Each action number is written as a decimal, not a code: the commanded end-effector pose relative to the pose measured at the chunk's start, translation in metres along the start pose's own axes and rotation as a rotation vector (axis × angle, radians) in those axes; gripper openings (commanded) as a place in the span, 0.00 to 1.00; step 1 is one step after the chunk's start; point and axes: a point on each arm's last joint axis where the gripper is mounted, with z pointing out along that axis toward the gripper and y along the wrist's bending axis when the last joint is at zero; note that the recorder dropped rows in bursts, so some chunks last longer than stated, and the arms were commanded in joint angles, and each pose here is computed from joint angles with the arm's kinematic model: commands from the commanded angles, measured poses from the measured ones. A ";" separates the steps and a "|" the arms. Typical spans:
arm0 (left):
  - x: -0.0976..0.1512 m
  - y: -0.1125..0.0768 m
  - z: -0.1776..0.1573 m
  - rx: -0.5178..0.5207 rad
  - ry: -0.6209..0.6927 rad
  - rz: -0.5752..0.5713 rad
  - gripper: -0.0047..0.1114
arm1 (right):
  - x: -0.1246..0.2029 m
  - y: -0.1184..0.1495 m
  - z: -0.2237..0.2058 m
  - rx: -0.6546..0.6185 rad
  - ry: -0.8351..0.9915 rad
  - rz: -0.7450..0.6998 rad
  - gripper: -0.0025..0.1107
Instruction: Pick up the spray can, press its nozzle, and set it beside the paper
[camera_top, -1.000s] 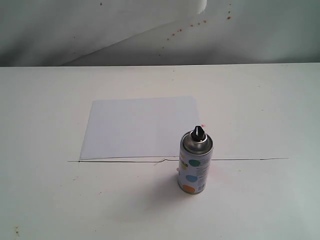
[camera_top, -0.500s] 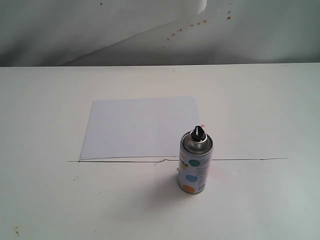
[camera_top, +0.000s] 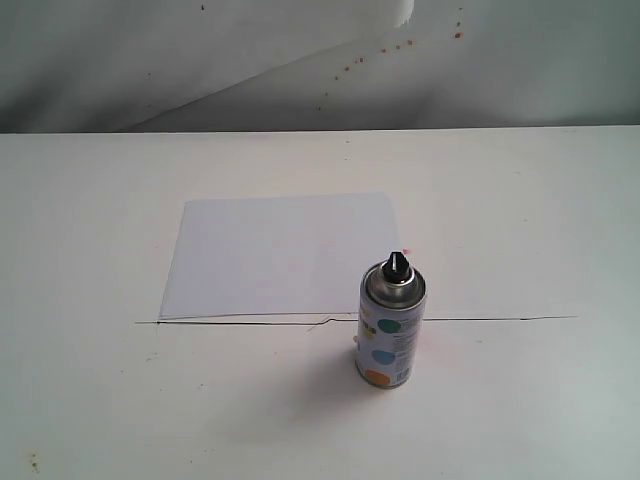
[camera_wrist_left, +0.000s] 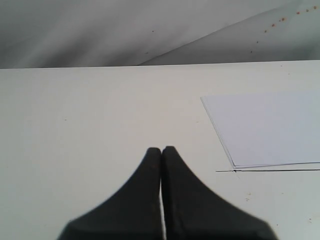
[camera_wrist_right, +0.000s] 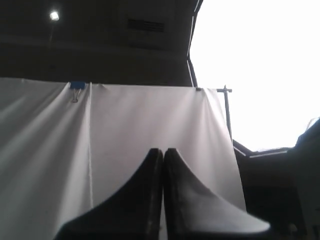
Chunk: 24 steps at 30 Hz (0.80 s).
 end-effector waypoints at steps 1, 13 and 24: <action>0.000 0.000 0.000 0.005 -0.014 0.000 0.04 | -0.015 -0.001 0.031 0.005 0.026 -0.001 0.02; 0.000 0.000 0.000 0.005 -0.014 0.000 0.04 | 0.012 0.001 0.117 0.004 0.217 0.132 0.02; 0.000 0.000 0.000 0.005 -0.014 0.000 0.04 | 0.087 0.023 0.125 -0.238 0.588 0.044 0.02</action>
